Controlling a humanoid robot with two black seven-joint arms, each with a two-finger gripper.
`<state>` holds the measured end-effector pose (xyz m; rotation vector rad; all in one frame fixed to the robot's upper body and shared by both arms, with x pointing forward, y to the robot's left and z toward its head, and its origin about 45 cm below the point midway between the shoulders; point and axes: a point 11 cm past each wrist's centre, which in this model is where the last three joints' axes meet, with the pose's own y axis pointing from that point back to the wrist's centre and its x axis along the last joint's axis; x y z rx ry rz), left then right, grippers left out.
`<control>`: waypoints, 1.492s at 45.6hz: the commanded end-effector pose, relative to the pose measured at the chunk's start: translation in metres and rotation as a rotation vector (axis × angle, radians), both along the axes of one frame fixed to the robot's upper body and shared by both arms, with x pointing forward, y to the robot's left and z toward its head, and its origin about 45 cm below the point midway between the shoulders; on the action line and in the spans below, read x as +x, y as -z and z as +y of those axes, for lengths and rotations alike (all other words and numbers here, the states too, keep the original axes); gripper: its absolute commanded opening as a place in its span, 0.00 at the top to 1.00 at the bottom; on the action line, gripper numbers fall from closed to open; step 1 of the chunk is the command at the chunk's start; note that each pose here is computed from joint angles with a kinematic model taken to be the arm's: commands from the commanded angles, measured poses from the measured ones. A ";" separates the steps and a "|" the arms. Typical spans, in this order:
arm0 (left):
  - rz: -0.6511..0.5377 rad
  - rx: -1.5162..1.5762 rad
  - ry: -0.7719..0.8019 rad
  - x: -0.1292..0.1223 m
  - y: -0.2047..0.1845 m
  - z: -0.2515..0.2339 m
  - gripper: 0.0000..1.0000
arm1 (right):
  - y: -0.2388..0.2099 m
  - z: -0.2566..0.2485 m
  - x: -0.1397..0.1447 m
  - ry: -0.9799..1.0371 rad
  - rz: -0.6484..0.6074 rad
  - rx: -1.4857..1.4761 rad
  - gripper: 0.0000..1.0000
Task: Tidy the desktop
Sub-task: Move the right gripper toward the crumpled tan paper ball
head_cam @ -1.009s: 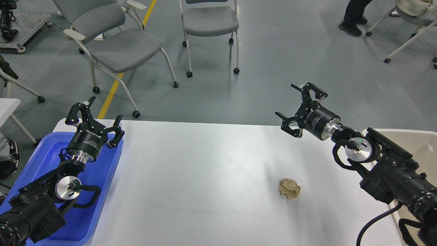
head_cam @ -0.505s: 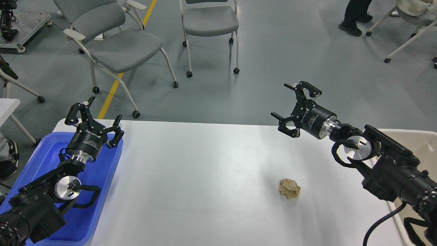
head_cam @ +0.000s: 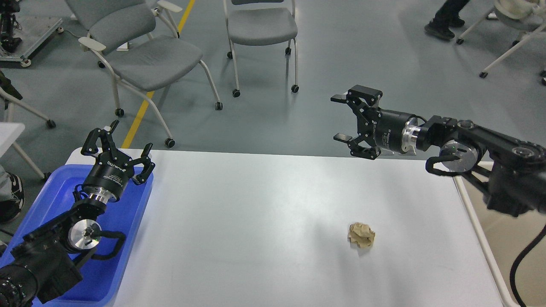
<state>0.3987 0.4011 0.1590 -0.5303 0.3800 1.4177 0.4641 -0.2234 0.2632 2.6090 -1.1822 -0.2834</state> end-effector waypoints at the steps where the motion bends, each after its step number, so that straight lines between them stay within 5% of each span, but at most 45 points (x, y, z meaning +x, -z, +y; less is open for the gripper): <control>1: 0.001 0.000 0.001 0.000 0.000 0.000 0.02 | -0.022 0.030 0.002 -0.169 -0.056 -0.259 0.00; 13: 0.001 0.000 0.001 0.000 0.000 0.000 0.02 | 0.020 0.093 -0.017 -0.476 -0.099 -0.693 0.00; 26: 0.001 0.000 0.001 0.000 0.000 0.000 0.02 | 0.077 0.075 -0.031 -0.661 -0.159 -1.107 0.00; 68: 0.001 0.001 0.000 0.000 0.000 0.001 0.02 | 0.150 0.001 -0.069 -0.759 -0.072 -1.278 0.00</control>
